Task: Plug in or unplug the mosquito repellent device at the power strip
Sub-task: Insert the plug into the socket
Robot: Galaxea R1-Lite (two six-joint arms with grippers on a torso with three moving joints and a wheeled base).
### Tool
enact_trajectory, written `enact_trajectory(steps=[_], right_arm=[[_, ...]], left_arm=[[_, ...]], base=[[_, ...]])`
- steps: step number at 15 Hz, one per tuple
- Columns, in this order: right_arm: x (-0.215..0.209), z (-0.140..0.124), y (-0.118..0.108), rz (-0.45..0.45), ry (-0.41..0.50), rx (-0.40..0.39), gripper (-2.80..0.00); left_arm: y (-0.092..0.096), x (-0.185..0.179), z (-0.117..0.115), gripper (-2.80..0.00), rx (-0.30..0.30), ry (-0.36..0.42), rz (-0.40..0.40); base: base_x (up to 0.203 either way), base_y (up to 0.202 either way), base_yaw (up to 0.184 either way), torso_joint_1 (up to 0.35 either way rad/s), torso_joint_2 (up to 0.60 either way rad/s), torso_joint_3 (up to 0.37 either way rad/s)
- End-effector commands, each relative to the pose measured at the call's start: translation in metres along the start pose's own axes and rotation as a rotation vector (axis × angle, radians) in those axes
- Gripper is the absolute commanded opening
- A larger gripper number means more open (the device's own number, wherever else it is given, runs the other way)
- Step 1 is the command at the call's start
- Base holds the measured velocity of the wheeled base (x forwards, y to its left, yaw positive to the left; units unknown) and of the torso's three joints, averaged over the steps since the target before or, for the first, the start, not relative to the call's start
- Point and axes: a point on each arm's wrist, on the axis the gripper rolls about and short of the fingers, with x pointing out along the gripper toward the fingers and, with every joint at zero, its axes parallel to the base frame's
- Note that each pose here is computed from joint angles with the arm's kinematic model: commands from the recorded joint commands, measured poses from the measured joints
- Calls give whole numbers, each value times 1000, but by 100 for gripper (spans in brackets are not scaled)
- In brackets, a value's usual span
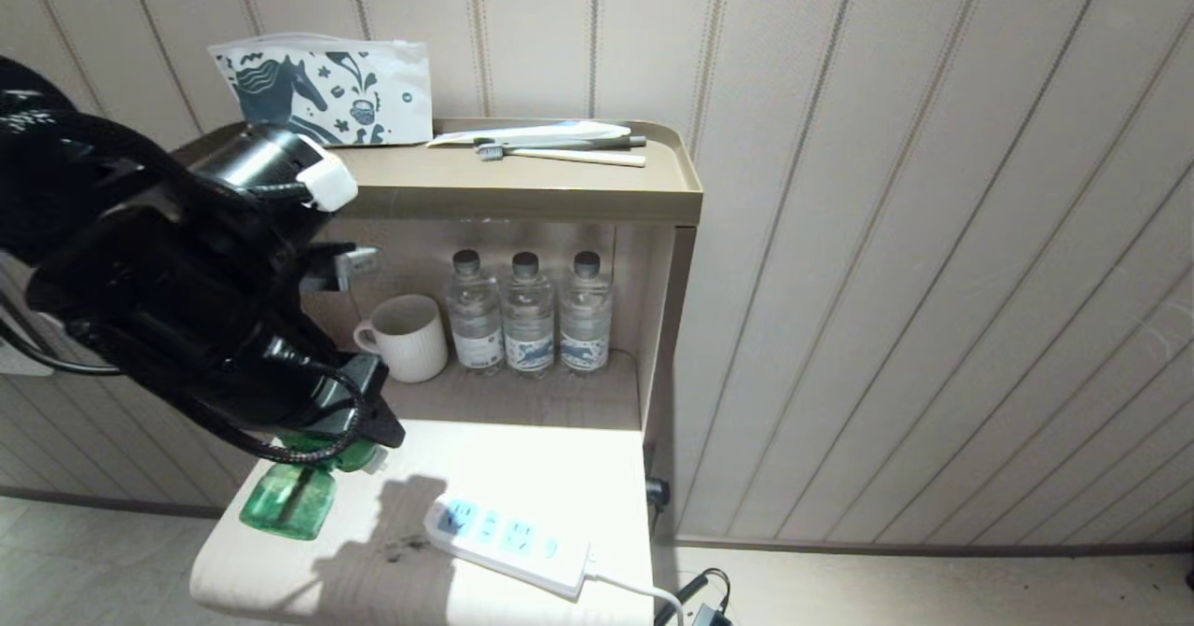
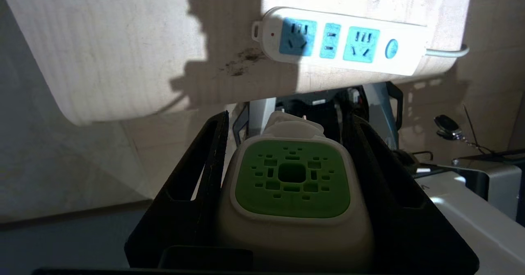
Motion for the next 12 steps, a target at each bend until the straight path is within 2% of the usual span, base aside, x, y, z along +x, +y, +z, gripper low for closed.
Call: enact_trajectory(steps=[1, 7, 9, 12], right_arm=[[0, 0, 0, 0, -1, 1, -280], [0, 0, 0, 0, 1, 1, -280], [0, 0, 0, 0, -1, 1, -280], [0, 0, 0, 0, -1, 1, -280]], left_arm=[[-4, 30, 10, -280, 4, 82, 27], [-16, 83, 24, -280, 16, 178, 52], [-19, 95, 26, -280, -3, 205, 61], [-20, 104, 29, -280, -12, 213, 61]], base=[[0, 0, 0, 0, 0, 0], [0, 0, 0, 0, 0, 0], [0, 0, 0, 0, 0, 0], [0, 0, 0, 0, 0, 0]])
